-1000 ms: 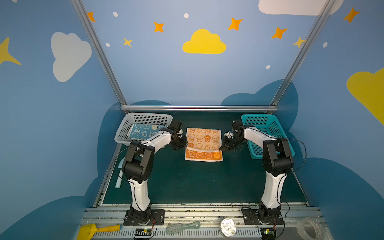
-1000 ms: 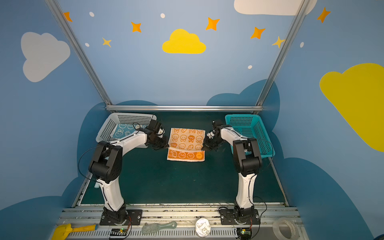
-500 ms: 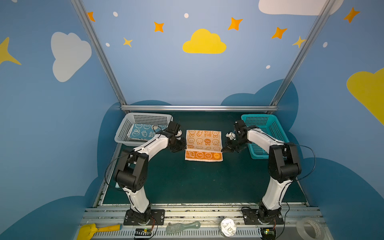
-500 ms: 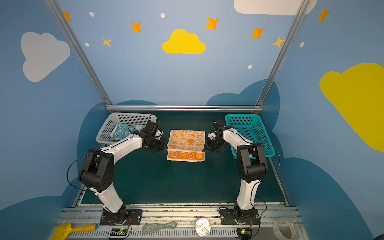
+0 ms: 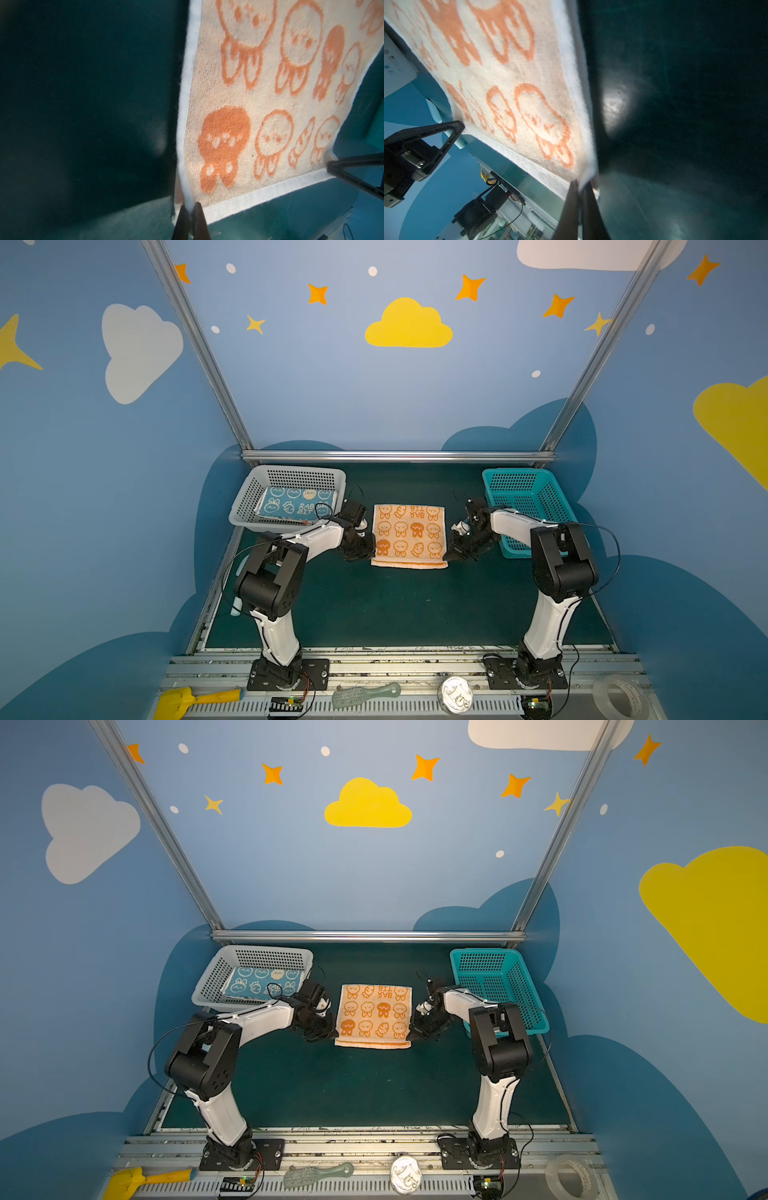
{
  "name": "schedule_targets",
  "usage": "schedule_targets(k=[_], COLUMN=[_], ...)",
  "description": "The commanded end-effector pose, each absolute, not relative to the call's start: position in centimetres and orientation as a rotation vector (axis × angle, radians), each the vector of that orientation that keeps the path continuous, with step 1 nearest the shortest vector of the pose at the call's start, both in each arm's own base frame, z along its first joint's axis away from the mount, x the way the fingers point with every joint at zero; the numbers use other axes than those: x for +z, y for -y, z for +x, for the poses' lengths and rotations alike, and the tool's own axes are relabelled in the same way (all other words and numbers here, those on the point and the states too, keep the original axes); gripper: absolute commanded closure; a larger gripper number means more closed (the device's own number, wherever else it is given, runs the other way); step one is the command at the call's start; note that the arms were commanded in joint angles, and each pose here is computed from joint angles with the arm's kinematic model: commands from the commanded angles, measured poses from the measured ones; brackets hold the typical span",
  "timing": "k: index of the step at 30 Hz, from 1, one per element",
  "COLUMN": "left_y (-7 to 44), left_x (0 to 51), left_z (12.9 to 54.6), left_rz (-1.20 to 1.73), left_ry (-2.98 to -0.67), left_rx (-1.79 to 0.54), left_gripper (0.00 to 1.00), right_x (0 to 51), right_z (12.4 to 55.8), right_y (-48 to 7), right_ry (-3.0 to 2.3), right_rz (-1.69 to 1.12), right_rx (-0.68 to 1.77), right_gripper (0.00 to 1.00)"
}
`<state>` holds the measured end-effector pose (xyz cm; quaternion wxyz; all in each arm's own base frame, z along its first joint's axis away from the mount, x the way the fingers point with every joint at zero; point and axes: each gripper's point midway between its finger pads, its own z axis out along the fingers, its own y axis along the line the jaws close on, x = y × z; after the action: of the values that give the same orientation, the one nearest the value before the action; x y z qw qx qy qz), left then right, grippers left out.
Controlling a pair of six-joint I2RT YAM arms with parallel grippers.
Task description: Fold and stack the towels
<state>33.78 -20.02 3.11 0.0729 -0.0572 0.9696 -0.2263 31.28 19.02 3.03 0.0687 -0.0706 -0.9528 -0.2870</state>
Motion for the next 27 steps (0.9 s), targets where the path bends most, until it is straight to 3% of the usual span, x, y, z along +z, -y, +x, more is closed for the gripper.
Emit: schedule_targets(k=[1,11,22,27], left_y=[19.8,20.2,19.4,19.2], left_x=[1.8,1.1,9.2,9.9], left_z=[33.6,35.4,38.6,38.2], left_rz=[-0.179,-0.174,-0.123,-0.122], left_ry=[-2.941,-2.957,-2.796,-2.782], left_rx=[-0.653,-0.632,-0.608,-0.617], left_gripper=[0.97,0.97,0.97,0.97], right_x=[1.9,1.2,8.5,9.2], right_z=[31.1,32.6,34.5,33.9], right_y=[-18.9,-19.1,-18.5,-18.3], right_ry=[2.861,2.859,2.981,2.991], right_rz=[-0.223,-0.223,-0.167,-0.157], right_rx=[-0.834,-0.819,-0.878,-0.875], right_gripper=[1.0,1.0,1.0,1.0])
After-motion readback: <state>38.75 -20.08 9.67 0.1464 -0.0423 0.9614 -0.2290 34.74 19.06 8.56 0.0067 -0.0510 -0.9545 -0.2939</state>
